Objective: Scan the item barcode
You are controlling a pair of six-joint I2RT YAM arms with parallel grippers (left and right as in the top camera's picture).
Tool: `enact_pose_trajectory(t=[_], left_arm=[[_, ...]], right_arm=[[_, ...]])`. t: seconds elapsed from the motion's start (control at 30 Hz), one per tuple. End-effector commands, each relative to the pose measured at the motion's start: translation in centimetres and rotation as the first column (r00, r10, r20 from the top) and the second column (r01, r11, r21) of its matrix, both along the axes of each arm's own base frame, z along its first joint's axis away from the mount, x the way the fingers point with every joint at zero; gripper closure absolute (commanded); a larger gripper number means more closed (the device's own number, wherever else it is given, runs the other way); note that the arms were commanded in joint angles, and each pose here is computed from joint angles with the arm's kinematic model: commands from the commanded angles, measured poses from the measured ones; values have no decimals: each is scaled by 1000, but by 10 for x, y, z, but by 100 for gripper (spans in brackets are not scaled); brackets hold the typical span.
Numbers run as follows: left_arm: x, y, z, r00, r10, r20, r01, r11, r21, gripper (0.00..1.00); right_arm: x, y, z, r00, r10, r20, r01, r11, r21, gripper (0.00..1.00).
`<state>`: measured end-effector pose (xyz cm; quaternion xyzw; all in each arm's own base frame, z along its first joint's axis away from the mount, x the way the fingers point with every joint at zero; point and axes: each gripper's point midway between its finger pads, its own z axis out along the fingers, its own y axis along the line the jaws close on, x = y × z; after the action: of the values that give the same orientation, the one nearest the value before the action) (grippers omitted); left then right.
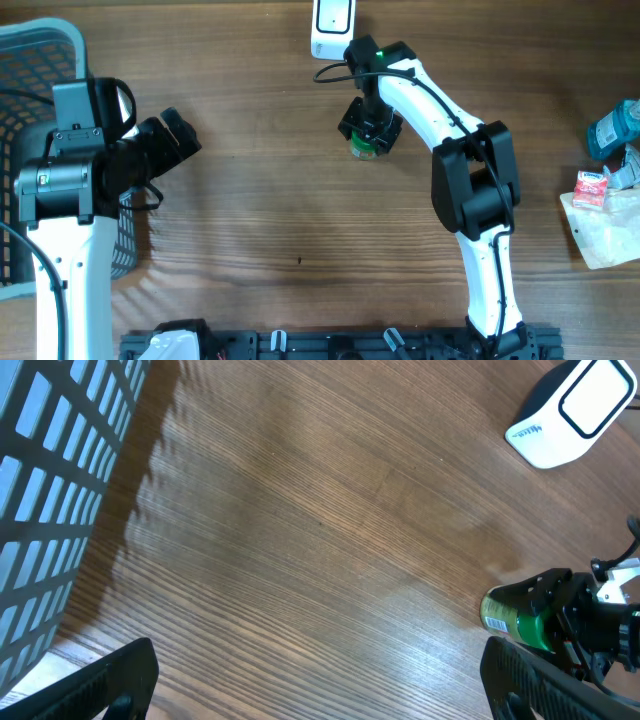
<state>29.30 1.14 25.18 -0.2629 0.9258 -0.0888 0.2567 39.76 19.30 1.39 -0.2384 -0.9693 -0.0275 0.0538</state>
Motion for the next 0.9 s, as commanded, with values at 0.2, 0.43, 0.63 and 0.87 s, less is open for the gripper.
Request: enact_pose_trajectory(t=[0.2,0.43,0.63,0.87], left_arm=[[0,5,8,999,24,22,-25,1000,11,0],[0,5,8,999,25,23,-25,1000,12,0],[0,5,8,999,24,22,-24,1000,12,0],[0,5,8,999,24,22,-25,1000,11,0]], right_arm=[[-6,10,-1,999,23,-42,-21,999,49,43],[-27,17,17,991,80,-108,-66,990,124,48],[-43,25,58,984,139,-109,-112,969,222,46],[-76,44,122,970,209,-125,-132,884,448,46]])
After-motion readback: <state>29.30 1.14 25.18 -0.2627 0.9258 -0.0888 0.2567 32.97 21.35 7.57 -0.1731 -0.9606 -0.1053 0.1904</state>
